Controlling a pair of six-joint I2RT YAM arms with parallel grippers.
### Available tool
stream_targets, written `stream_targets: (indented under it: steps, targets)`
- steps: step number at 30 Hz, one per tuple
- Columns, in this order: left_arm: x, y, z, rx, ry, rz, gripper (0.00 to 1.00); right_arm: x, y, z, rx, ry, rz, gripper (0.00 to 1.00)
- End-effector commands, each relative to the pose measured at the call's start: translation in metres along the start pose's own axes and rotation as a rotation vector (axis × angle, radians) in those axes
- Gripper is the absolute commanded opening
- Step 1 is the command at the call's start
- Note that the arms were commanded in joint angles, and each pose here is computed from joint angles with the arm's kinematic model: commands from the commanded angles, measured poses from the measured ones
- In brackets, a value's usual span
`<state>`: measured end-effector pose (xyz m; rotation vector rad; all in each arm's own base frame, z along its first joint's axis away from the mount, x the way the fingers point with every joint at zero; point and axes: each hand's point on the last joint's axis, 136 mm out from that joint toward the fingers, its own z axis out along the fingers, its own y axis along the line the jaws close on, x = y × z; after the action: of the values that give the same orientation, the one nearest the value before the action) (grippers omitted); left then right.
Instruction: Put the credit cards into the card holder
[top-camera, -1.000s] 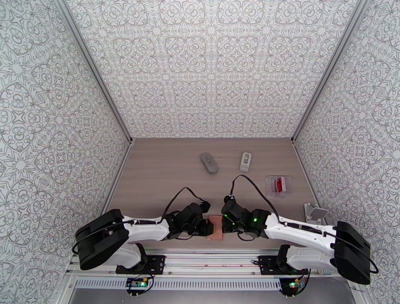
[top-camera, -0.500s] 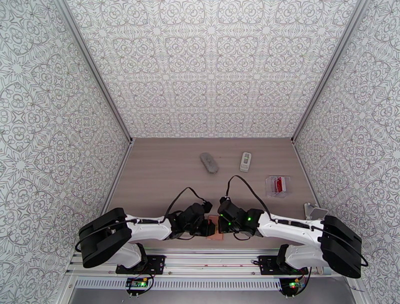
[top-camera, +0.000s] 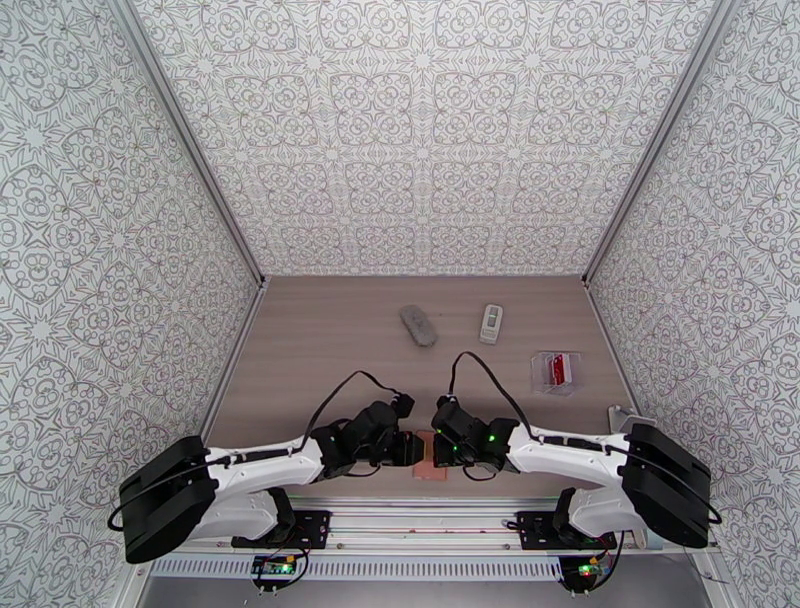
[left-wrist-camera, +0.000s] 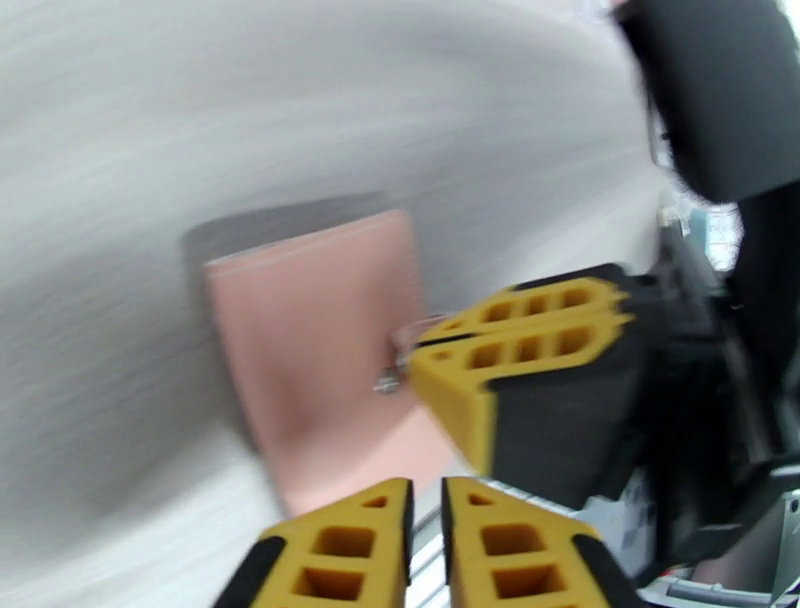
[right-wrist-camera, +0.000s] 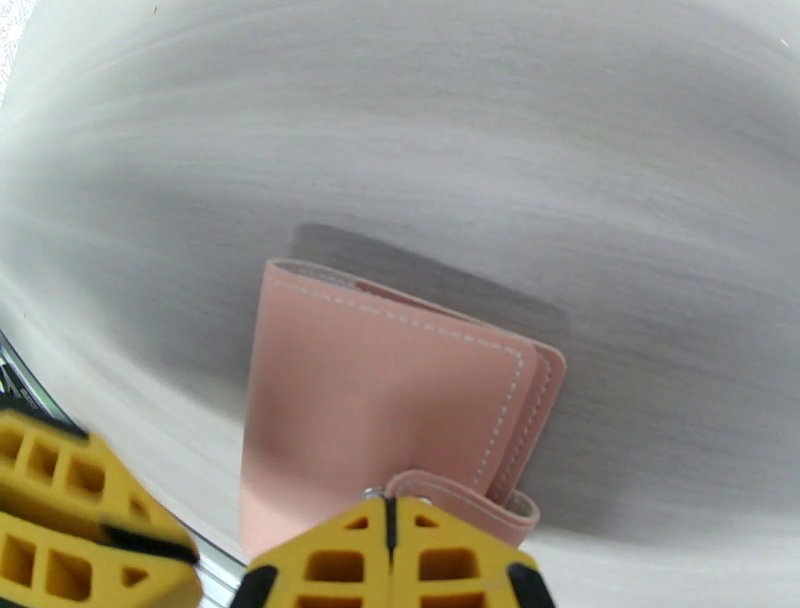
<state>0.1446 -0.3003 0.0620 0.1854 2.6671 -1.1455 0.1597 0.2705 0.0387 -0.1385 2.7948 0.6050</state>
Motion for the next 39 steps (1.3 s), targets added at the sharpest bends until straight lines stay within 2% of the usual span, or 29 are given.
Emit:
stream_targets:
  steps: [1, 10, 20, 39]
  targets:
    - [0.008, 0.025, 0.006, -0.083, 0.031, -0.014, 0.23, 0.006, -0.009, 0.006, 0.021, 0.025, 0.016, 0.00]
    - [0.008, 0.026, 0.022, -0.082, 0.044, -0.012, 0.24, 0.005, -0.005, 0.003, 0.010, 0.028, 0.012, 0.00]
    - [0.009, 0.034, 0.022, -0.132, 0.038, -0.008, 0.24, -0.001, 0.003, -0.007, -0.015, 0.011, 0.003, 0.00]
    - [0.011, 0.034, 0.025, -0.136, 0.041, -0.004, 0.24, -0.003, 0.012, -0.003, -0.038, 0.021, 0.000, 0.00]
